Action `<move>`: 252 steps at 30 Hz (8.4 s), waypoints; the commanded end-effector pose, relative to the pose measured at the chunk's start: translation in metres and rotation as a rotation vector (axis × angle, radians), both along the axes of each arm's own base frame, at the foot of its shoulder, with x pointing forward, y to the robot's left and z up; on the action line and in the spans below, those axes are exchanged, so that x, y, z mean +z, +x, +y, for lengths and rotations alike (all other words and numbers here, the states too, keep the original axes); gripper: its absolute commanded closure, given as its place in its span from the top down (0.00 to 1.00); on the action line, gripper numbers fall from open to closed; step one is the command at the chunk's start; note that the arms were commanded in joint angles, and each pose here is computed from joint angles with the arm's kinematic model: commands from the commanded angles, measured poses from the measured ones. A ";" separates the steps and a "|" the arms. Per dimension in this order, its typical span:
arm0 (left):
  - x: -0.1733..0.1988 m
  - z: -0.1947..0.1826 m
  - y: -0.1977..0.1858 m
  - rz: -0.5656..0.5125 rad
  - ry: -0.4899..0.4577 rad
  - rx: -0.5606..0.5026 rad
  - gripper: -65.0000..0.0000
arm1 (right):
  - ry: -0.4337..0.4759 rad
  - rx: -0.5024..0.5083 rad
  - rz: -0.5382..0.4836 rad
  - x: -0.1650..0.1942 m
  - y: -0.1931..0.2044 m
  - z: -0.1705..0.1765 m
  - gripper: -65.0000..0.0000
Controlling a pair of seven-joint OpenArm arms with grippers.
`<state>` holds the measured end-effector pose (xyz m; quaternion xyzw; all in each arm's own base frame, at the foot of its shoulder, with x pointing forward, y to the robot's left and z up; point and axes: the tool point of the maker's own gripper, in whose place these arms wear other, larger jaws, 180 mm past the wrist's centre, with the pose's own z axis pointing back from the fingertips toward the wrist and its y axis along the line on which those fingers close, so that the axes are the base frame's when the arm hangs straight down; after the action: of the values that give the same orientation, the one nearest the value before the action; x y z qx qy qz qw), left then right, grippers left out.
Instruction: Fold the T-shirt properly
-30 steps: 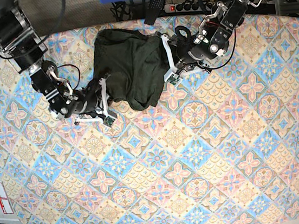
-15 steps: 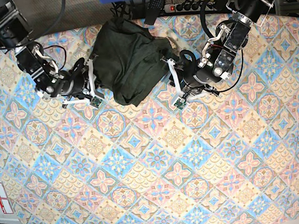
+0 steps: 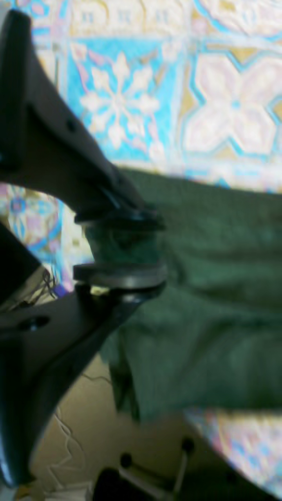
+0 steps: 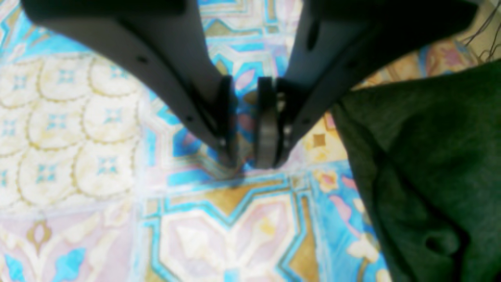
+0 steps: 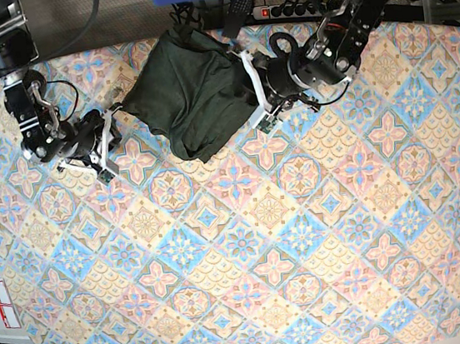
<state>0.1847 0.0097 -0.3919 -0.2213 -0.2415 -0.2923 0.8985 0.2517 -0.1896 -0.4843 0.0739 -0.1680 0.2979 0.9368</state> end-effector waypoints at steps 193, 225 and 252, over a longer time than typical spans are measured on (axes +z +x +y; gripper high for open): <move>0.033 0.146 0.058 -0.288 0.110 0.582 0.20 | -0.021 0.053 -0.245 0.064 0.015 0.045 0.00; 0.001 0.226 -0.159 0.205 0.272 0.710 0.20 | -0.159 -0.314 0.194 0.046 -0.261 -0.046 0.00; -0.184 0.204 -0.241 0.474 0.441 0.509 0.20 | -0.015 -0.652 0.555 -0.099 -0.379 -0.034 0.00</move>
<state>-0.0573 0.2112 -0.5774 -0.0209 -0.0034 -0.0435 0.9988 -0.1022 -0.2165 -0.5888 0.0957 0.0438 -0.0509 0.9931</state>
